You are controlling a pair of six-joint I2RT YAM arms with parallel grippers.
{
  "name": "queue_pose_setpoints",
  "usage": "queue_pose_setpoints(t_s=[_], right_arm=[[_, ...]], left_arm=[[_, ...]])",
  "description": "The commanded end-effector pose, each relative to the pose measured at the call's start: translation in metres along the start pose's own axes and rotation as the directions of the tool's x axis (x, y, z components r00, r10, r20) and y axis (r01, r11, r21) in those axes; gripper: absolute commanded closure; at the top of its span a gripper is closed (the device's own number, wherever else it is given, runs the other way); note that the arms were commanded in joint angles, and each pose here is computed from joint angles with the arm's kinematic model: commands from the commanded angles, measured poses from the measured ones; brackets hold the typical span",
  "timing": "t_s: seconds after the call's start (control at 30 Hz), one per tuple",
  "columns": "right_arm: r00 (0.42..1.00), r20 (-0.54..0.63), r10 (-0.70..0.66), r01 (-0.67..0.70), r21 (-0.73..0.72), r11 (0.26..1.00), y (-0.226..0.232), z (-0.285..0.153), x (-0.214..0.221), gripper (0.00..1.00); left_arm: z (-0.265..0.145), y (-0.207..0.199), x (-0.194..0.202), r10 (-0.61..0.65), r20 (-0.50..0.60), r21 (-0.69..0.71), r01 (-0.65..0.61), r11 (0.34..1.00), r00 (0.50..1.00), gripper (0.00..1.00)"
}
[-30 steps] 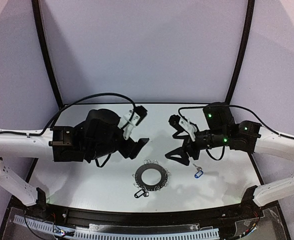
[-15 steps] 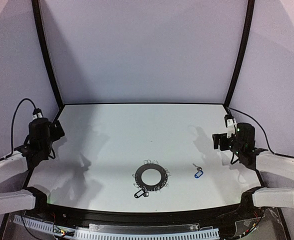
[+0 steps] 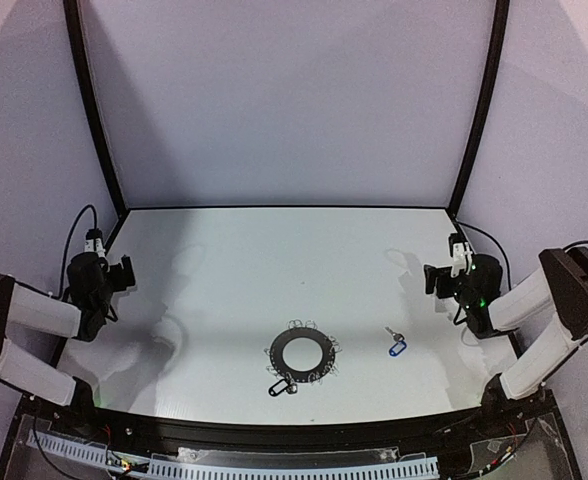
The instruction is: Put the keys on the keyring
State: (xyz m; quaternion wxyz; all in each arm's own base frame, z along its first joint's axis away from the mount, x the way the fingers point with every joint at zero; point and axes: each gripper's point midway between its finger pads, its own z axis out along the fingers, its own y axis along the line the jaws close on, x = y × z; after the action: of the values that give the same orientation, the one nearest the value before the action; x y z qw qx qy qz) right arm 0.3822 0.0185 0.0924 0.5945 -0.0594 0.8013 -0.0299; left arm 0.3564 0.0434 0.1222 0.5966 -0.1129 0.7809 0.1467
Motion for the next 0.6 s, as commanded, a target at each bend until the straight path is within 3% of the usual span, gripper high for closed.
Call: queue_pose_setpoints(t_s=[0.0, 0.07, 0.2, 0.23, 0.3, 0.33, 0.57], right_arm=[[0.996, 0.073, 0.059, -0.064, 0.067, 0.996, -0.018, 0.011, -0.03, 0.01], [0.995, 0.063, 0.079, -0.085, 0.115, 0.99, -0.031, 0.011, -0.029, 0.01], [0.996, 0.064, 0.058, -0.06, 0.033, 0.998, -0.016, 0.012, -0.03, 0.02], [0.996, 0.057, 0.063, -0.066, 0.039, 0.997, -0.018, 0.013, -0.029, 0.01], [0.996, 0.05, 0.07, -0.072, 0.037, 0.997, -0.019, 0.014, -0.029, 0.01], [0.996, 0.05, 0.071, -0.073, 0.041, 0.996, -0.02, 0.014, -0.029, 0.02], [0.996, 0.053, 0.07, -0.073, 0.038, 0.997, -0.019, 0.014, -0.029, 0.01]], left_arm=[[-0.008, -0.029, -0.031, -0.018, 0.116, 0.215, -0.007, 0.977, 0.993, 0.01], [-0.014, -0.03, -0.038, -0.127, 0.164, 0.259, 0.081, 0.963, 0.978, 0.01], [0.004, -0.035, -0.033, -0.097, 0.135, 0.247, 0.061, 0.967, 0.986, 0.01], [0.019, -0.035, -0.004, -0.076, 0.071, 0.216, 0.06, 0.975, 0.995, 0.01], [0.027, -0.033, -0.026, -0.106, 0.147, 0.19, 0.077, 0.979, 0.983, 0.01], [0.032, -0.027, -0.012, -0.112, 0.04, 0.163, 0.104, 0.981, 0.993, 0.01], [0.041, -0.025, -0.012, -0.109, 0.018, 0.142, 0.105, 0.984, 0.994, 0.01]])
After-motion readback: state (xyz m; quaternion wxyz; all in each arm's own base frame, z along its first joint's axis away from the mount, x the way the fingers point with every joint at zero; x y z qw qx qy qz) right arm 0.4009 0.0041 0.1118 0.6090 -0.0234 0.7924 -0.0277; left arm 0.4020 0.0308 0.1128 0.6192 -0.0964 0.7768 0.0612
